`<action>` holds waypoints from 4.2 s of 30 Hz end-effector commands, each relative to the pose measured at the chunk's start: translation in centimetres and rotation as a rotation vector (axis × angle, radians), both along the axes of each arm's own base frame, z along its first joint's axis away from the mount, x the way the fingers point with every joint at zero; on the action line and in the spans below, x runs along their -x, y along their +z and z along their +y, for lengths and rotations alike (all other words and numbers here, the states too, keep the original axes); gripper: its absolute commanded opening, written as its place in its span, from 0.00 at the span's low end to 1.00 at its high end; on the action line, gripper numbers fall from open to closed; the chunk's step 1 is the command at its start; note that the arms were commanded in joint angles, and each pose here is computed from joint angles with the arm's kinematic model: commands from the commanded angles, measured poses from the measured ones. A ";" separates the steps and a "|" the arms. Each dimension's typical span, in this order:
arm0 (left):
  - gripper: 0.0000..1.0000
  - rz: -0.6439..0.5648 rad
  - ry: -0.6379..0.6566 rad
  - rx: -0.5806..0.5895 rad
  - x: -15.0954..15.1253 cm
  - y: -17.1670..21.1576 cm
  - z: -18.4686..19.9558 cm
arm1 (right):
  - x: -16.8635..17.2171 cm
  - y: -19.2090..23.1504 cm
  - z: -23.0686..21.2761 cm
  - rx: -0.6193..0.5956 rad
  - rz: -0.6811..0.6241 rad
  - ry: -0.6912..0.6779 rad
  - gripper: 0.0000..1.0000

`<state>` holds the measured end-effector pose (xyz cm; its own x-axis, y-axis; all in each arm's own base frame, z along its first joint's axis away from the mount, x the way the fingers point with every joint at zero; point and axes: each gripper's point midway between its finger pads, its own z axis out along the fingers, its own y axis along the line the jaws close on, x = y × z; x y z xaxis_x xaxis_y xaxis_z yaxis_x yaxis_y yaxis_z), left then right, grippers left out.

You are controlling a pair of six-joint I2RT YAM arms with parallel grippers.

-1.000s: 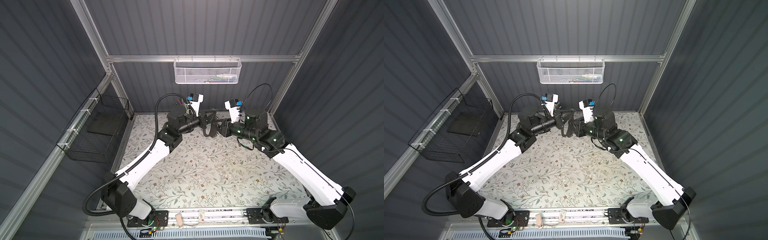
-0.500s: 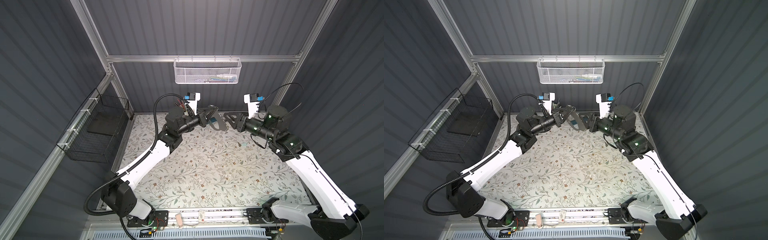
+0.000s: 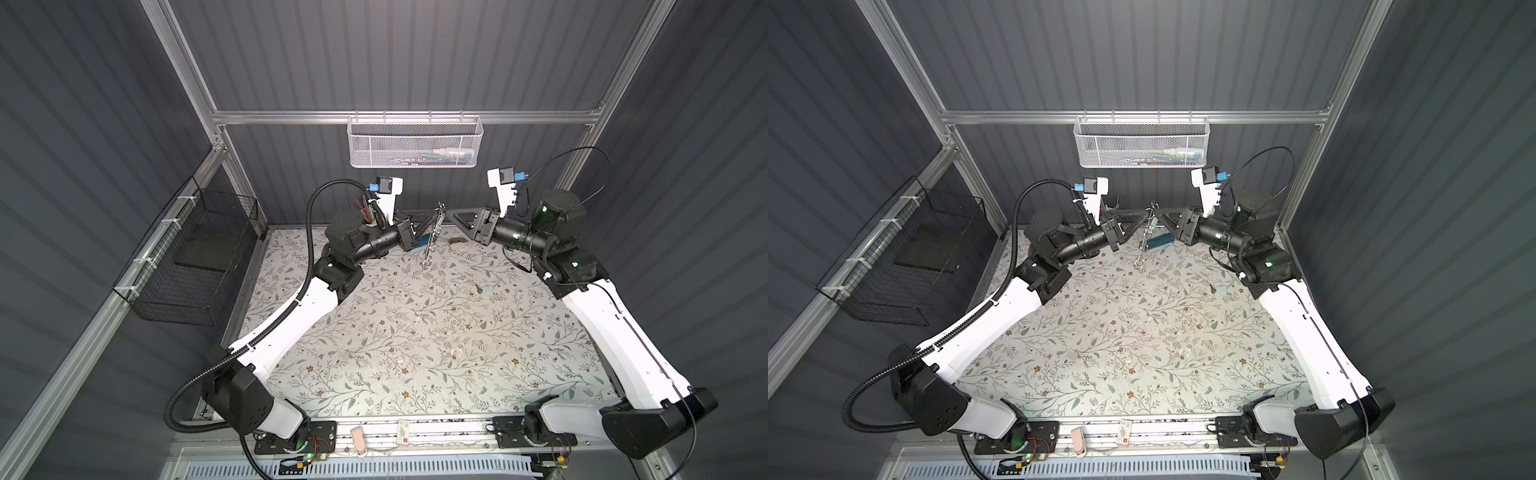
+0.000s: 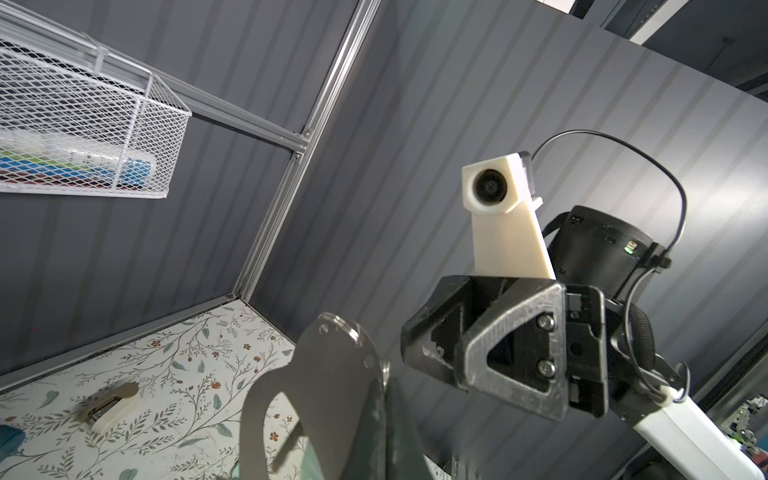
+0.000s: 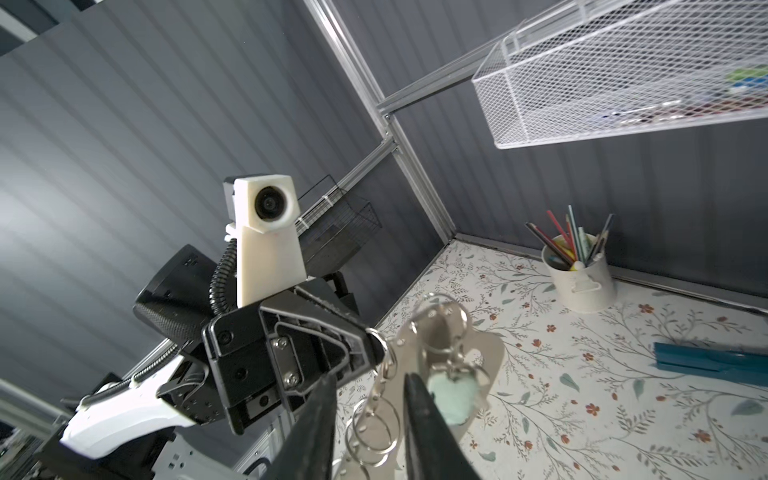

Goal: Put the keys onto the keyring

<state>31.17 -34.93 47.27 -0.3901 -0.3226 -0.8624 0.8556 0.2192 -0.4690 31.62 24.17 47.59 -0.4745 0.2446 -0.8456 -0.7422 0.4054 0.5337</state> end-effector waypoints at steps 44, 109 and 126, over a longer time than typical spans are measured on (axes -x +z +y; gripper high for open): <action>0.00 -0.042 -0.074 0.056 1.6 3.1 0.1 | -0.2 0.0 0.7 -0.104 0.019 0.116 0.23; 0.21 0.068 -0.388 -0.389 4.0 -4.4 1.0 | 3.4 -5.4 1.1 0.356 -0.111 0.240 0.01; 0.19 0.094 -0.418 -0.386 3.6 -5.3 0.4 | 3.8 -4.8 2.0 0.324 -0.113 0.273 0.01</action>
<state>27.79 -34.21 41.85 -0.5061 0.1968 -0.8397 0.8618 0.0756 -0.5017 28.17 25.84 41.35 -0.4183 -0.1803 -0.8902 -0.8727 0.3514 0.3389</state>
